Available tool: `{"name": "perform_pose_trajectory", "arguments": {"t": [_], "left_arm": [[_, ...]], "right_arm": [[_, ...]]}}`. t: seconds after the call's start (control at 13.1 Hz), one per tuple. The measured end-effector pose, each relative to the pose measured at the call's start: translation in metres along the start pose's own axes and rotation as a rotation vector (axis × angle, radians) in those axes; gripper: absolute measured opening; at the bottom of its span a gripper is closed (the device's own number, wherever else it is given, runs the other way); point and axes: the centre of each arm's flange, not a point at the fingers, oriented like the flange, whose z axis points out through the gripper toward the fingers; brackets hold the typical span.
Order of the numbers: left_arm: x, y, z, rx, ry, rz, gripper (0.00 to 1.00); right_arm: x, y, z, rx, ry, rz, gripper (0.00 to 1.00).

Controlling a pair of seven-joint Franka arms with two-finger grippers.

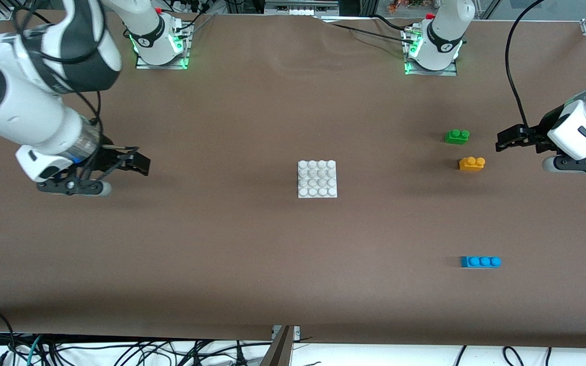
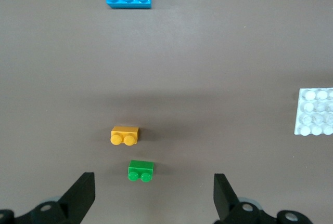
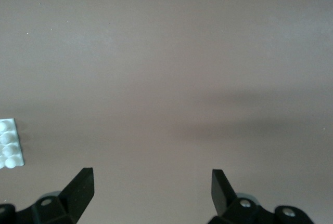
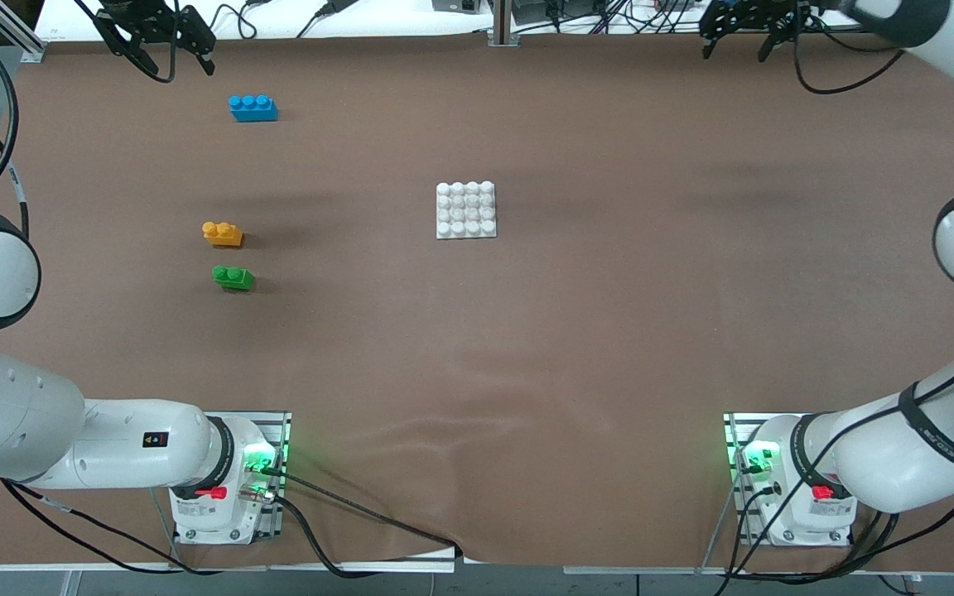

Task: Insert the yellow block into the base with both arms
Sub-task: 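Release the plate and retract the right gripper while the left gripper advances, then lower the left gripper onto the yellow brick and grasp it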

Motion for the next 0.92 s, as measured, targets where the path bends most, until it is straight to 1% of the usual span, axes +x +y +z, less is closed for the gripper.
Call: {"name": "perform_pose_trajectory", "arguments": {"t": [0.15,0.38,0.53,0.76,0.92], "left_arm": [[0.002,-0.004,0.000,-0.001,0.009,-0.007,1.00],[0.009,-0.014,0.003,-0.003,0.032,-0.023,1.00],[0.014,-0.015,0.008,-0.003,0.041,-0.025,1.00],[0.023,-0.018,0.022,-0.002,0.033,-0.029,1.00],[0.037,-0.031,0.041,0.013,0.038,-0.046,1.00]], "right_arm": [[-0.005,0.015,-0.012,0.025,-0.018,0.009,1.00],[-0.004,0.039,-0.022,0.049,-0.015,0.003,1.00],[-0.003,0.053,-0.025,0.040,-0.019,-0.003,1.00],[-0.015,0.053,-0.037,0.023,-0.036,-0.018,1.00],[-0.021,0.053,-0.043,0.018,-0.042,-0.020,1.00]]}}
